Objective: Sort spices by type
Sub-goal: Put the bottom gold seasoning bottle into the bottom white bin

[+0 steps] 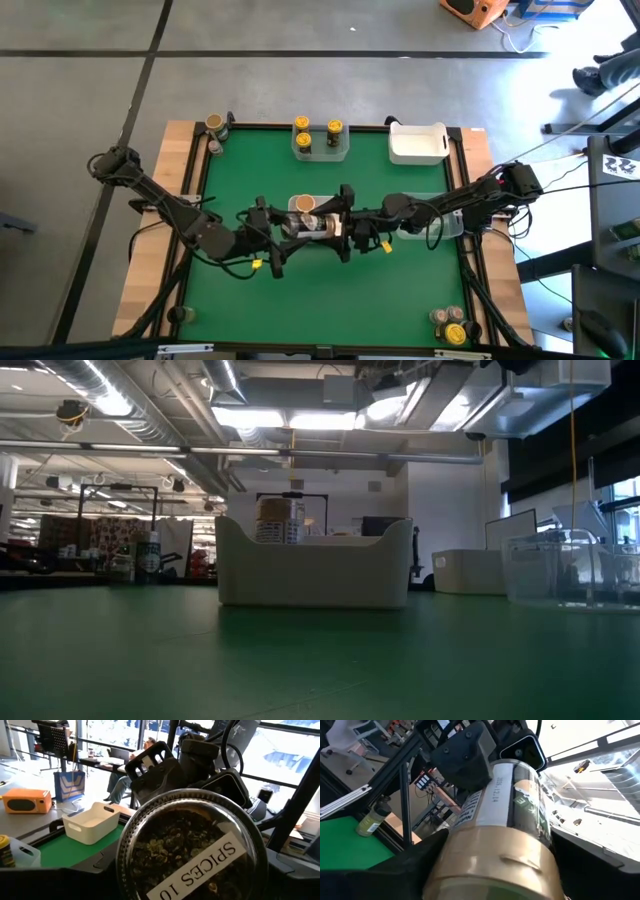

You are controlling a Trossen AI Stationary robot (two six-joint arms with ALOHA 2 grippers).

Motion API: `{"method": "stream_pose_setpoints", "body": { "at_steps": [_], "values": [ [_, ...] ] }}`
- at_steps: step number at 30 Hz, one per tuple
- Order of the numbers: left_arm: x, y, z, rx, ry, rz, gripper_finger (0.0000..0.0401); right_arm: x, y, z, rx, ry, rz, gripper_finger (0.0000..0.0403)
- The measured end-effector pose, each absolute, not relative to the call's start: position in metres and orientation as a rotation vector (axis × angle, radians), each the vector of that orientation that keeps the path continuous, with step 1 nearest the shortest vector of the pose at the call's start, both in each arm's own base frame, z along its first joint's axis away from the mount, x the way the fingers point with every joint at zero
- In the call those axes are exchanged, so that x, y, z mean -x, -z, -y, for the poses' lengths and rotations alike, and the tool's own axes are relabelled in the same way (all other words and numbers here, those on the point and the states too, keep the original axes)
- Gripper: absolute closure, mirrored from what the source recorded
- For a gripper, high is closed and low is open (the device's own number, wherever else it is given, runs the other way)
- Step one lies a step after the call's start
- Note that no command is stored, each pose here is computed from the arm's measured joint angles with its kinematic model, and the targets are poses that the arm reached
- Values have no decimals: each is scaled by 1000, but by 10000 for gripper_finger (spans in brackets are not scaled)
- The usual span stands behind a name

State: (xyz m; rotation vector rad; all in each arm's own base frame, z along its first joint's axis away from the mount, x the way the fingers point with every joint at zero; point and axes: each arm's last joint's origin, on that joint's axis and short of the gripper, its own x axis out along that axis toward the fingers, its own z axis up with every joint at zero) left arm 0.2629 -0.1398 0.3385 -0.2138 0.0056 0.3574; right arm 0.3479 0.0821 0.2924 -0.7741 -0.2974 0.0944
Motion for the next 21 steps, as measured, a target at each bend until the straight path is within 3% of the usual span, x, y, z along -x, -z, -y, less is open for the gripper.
{"method": "stream_pose_setpoints", "body": {
  "at_steps": [5,8,15,21],
  "values": [
    [-263,-339,140,208,-358,-6,140,-348,-293,-82,770,-91,299,115],
    [-263,-339,140,208,-358,-2,135,-348,-293,-82,764,-89,298,115],
    [-263,-340,138,203,-371,5,69,-348,-291,-80,743,-25,250,115],
    [-244,-350,132,137,-423,-26,59,-348,-292,-78,732,66,212,115]
  ]
}}
